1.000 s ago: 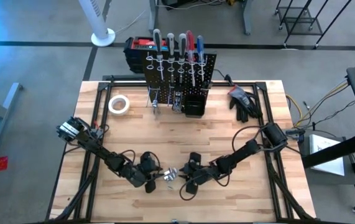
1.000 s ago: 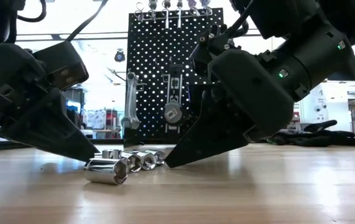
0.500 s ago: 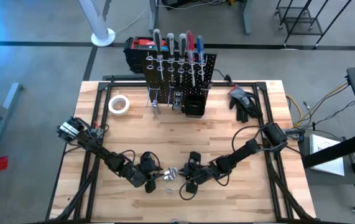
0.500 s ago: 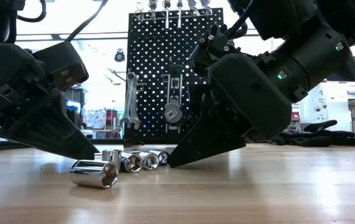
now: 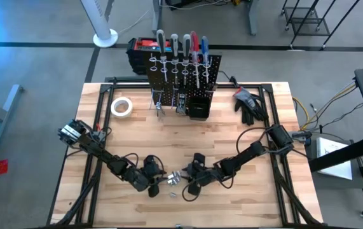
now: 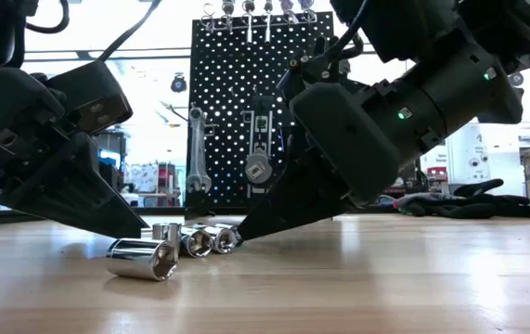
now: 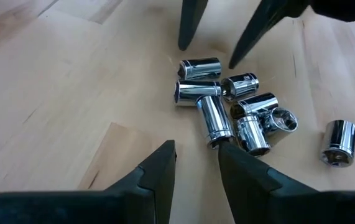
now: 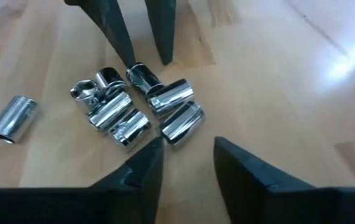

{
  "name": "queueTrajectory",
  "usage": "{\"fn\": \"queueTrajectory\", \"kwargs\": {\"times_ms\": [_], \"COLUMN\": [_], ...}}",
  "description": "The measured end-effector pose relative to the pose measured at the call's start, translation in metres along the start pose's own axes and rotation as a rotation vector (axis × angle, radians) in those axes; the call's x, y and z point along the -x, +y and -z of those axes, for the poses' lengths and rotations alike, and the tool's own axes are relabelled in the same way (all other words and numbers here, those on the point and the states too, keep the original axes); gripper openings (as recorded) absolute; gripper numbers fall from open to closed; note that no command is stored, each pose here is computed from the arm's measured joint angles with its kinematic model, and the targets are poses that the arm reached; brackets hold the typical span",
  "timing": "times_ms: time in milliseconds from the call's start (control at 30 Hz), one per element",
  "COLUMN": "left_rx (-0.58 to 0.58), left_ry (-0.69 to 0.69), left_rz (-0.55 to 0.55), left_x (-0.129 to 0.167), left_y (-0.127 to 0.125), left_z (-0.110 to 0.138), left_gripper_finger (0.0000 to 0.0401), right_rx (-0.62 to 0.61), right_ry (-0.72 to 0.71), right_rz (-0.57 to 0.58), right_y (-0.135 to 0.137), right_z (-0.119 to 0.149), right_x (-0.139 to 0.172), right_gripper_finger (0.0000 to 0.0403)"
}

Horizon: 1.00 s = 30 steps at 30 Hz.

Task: Hang tools onto peg board
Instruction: Put the socket wrench into the bin on the peg board

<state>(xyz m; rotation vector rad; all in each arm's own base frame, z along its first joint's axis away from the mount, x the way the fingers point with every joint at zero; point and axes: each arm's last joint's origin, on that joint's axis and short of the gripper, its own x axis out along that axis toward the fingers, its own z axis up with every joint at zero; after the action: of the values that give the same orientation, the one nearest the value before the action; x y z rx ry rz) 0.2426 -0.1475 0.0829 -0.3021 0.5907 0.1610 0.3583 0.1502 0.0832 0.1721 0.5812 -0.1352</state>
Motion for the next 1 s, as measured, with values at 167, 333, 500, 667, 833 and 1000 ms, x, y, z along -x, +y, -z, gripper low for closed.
{"fn": "queueTrajectory", "kwargs": {"times_ms": [167, 333, 500, 667, 833, 1000], "left_rx": [-0.007, -0.064, -0.082, -0.085, -0.088, -0.088], "left_ry": [-0.001, -0.017, -0.029, -0.025, -0.024, -0.024], "left_rz": [-0.003, 0.007, 0.012, 0.009, 0.008, 0.007], "left_x": [-0.001, -0.003, -0.004, -0.005, -0.005, -0.005], "left_y": [0.0, -0.005, -0.009, -0.008, -0.008, -0.008], "left_z": [-0.001, -0.007, -0.012, -0.012, -0.012, -0.012], "left_gripper_finger": [0.0114, 0.0114, 0.0114, 0.0114, 0.0114, 0.0114], "right_rx": [-0.051, -0.051, -0.047, -0.031, -0.022, -0.005], "right_ry": [-0.024, -0.048, -0.019, 0.059, 0.075, 0.084], "right_rz": [-0.011, 0.011, 0.021, 0.055, 0.067, 0.08], "right_y": [0.001, 0.0, -0.009, -0.013, -0.014, -0.015], "right_z": [-0.003, -0.011, -0.013, -0.006, -0.005, -0.004], "right_x": [0.0, -0.003, -0.007, -0.007, -0.007, -0.007], "right_gripper_finger": [0.0211, 0.0232, 0.0227, 0.0212, 0.0192, 0.0136]}}
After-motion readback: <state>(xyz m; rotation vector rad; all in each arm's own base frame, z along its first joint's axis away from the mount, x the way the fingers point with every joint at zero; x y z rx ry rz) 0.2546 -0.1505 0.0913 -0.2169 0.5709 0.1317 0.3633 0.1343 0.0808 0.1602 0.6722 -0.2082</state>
